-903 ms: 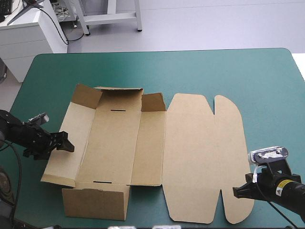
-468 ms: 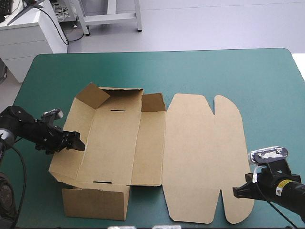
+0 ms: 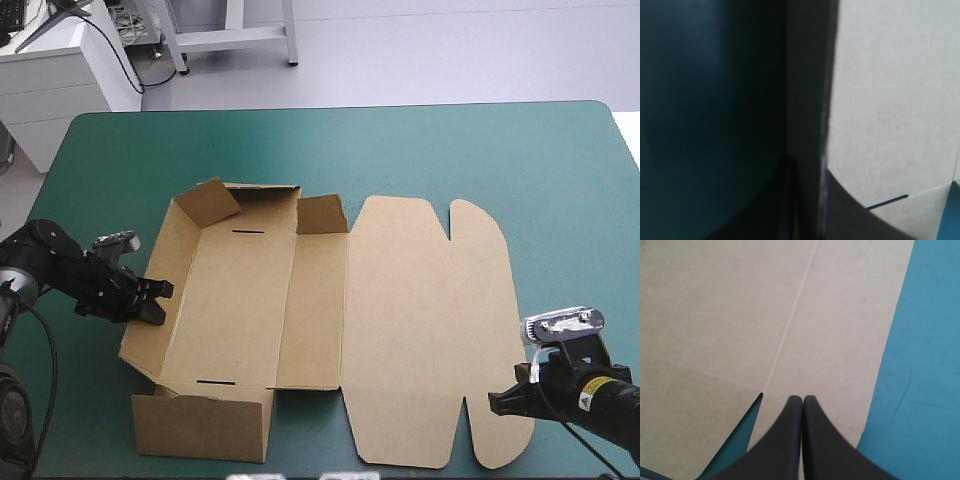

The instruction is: Fold the box

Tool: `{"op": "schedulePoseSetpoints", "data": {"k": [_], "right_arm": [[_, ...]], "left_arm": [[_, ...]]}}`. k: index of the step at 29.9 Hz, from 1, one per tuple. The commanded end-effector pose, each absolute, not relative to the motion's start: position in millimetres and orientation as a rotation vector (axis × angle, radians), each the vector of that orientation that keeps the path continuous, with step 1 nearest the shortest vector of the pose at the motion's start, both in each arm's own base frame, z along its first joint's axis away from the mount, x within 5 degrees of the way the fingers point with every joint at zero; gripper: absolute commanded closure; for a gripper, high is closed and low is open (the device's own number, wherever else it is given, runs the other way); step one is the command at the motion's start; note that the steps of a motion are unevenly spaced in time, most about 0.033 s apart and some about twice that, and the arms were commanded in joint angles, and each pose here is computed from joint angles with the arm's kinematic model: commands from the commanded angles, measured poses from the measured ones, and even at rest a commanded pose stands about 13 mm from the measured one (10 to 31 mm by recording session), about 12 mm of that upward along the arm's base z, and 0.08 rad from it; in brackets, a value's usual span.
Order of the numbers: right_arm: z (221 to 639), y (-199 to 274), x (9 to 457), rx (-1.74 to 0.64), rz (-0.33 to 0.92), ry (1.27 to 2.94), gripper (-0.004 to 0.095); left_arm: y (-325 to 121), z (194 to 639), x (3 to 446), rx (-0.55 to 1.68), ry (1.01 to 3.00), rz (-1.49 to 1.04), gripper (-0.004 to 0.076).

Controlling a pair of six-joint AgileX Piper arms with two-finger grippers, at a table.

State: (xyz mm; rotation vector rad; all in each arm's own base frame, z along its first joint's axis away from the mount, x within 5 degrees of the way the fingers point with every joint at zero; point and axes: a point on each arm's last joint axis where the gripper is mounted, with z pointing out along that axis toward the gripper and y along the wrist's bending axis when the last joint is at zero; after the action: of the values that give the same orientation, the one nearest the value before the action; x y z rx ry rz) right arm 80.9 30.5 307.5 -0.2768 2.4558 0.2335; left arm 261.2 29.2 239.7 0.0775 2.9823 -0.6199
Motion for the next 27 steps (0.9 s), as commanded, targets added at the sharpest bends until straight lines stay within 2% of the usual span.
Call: {"op": "schedulePoseSetpoints", "data": {"k": [1,3,8,14,20,27], "right_arm": [[318,31,85,-0.273,0.245,2.384,0.0927],[318,31,85,-0.273,0.245,2.384,0.0927],[318,31,84,-0.279,0.242,2.391,0.0927],[317,31,84,-0.28,0.239,2.399,0.0927],[315,30,81,-0.285,0.235,2.435,0.0927],[315,30,81,-0.274,0.239,2.442,0.0927]], "left_arm": [[20,261,250,0.109,2.978,-0.699,0.0732],[20,264,248,0.093,2.978,-0.68,0.0732],[15,271,250,0.216,3.011,-0.517,0.0732],[-3,289,260,0.492,3.004,-0.184,0.0732],[-27,329,281,0.639,2.812,-0.011,0.0732],[-69,345,311,0.949,2.689,0.225,0.0732]]}}
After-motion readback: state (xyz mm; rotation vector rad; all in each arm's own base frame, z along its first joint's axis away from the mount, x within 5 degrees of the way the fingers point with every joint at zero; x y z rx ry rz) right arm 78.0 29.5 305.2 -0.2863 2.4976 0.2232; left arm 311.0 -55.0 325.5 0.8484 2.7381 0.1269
